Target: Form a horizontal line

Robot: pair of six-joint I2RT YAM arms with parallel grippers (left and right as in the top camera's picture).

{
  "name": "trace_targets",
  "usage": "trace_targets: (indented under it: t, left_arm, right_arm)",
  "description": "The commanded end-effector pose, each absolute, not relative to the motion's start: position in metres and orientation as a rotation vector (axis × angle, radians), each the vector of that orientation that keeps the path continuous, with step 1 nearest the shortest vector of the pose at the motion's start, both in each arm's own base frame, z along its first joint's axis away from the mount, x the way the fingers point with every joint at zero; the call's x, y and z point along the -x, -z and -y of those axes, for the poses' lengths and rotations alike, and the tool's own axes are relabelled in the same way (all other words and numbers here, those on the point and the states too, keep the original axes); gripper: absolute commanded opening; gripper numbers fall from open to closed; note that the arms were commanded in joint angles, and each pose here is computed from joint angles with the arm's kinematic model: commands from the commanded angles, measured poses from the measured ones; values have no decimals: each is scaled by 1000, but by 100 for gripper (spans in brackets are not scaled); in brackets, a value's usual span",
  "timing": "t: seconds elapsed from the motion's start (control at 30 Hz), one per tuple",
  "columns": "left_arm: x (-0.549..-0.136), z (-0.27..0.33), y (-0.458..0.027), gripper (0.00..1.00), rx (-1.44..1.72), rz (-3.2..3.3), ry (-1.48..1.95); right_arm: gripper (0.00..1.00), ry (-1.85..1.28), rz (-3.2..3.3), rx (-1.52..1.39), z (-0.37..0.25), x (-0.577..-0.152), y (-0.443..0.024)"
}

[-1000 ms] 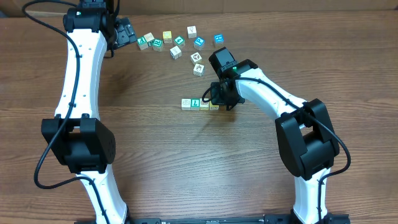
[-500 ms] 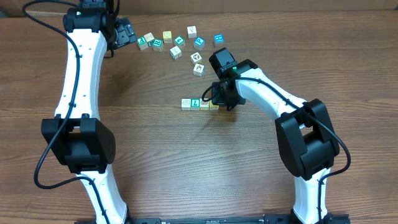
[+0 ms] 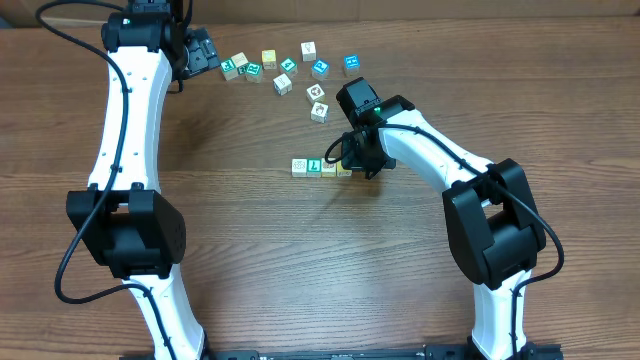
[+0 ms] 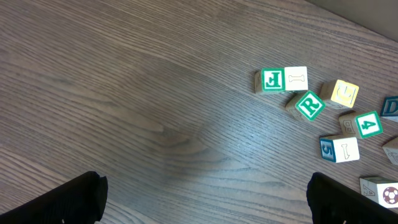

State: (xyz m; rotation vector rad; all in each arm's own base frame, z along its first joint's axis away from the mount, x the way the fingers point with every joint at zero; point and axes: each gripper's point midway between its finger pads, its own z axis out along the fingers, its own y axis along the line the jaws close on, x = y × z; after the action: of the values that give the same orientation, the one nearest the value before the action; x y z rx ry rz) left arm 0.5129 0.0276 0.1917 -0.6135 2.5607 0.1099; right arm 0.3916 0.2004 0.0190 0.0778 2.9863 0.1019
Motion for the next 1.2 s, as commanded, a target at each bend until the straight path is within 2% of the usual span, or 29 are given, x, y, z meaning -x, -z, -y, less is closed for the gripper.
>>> trace_targets:
  t: [0.0, 1.17]
  left_arm:
    - [-515, -28, -199, 100, 599, -2546, -111]
    - [-515, -28, -199, 100, 599, -2546, -111]
  right_arm:
    - [4, -71, -2999, -79, -199, -389, -12]
    - [4, -73, -2991, -28, -205, -388, -12]
